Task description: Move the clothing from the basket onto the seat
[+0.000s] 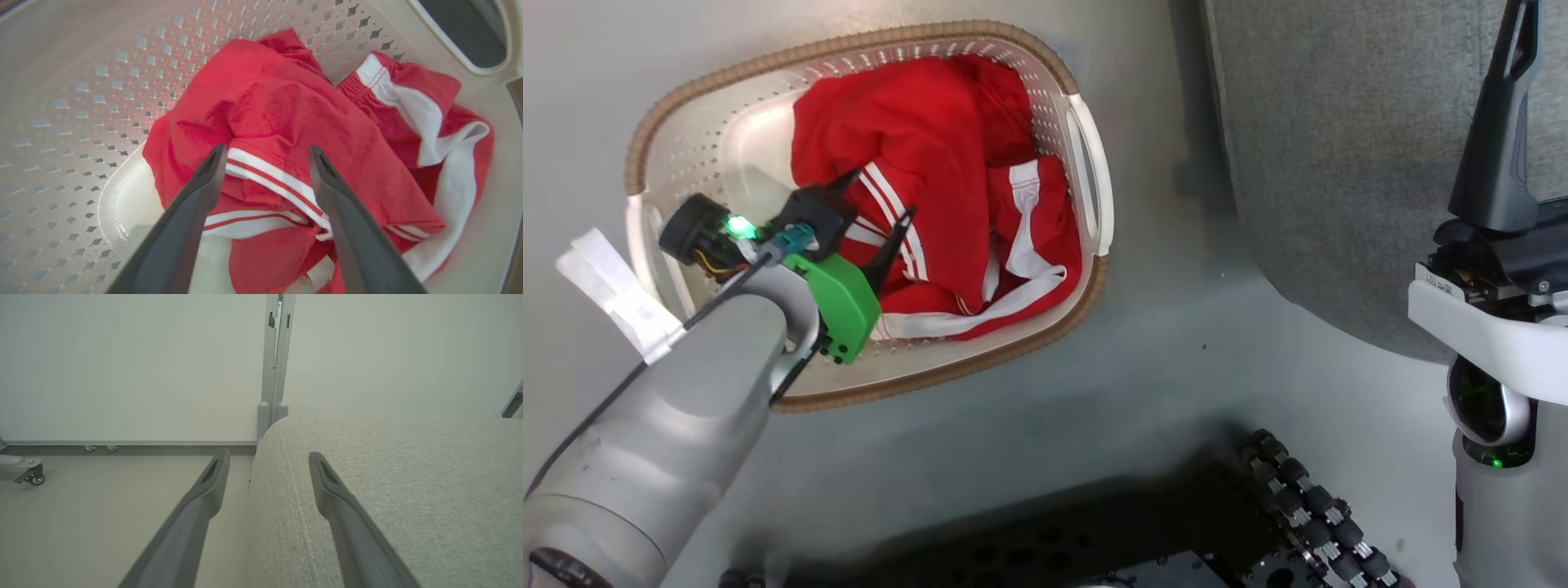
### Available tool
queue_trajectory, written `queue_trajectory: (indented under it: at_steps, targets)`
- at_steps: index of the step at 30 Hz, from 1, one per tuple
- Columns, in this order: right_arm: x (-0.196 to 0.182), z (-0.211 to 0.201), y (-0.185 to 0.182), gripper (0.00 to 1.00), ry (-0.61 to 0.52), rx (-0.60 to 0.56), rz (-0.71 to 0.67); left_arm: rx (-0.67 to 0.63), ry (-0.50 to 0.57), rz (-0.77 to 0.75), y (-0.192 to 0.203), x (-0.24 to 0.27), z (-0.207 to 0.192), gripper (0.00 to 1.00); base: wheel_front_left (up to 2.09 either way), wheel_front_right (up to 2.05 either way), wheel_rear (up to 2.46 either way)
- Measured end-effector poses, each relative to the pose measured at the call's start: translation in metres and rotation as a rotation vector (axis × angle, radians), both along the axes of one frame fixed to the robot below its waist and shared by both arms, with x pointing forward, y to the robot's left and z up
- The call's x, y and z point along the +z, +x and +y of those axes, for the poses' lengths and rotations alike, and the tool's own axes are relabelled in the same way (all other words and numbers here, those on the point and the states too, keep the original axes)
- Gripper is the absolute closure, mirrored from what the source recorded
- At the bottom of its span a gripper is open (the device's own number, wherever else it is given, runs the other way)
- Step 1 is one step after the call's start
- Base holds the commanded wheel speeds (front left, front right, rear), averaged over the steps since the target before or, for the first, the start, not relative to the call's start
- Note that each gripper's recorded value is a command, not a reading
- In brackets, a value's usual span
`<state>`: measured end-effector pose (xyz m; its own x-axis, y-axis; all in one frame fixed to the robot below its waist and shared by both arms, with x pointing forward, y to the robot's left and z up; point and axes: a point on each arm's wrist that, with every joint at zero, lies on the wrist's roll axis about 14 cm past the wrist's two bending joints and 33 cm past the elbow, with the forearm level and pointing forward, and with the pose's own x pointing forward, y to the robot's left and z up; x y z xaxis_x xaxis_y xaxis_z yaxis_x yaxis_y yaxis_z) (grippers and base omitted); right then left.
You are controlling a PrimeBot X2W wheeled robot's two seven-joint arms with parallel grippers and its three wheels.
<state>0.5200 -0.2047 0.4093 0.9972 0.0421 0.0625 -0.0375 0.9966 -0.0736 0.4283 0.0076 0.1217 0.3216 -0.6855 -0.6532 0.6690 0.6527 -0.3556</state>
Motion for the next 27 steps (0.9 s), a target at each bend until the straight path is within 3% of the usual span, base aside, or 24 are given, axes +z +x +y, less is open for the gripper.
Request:
queue_trajectory:
  at_steps: [11, 24, 27]
  targets:
    - [-0.025, -0.006, -0.002, 0.0, -0.012, -0.014, 0.05, -0.006, 0.048, 0.052, -0.006, -0.038, 0.004, 0.0, 0.0, 0.0, 0.0]
    - [-0.04, -0.005, -0.006, 0.0, 0.001, -0.015, 0.09, -0.026, 0.06, 0.029, -0.002, -0.044, 0.003, 0.0, 0.0, 0.0, 0.0]
    - [-0.037, -0.007, -0.007, 0.0, -0.002, -0.02, 0.087, -0.043, 0.041, 0.021, -0.003, -0.04, -0.003, 1.0, 0.0, 0.0, 0.0]
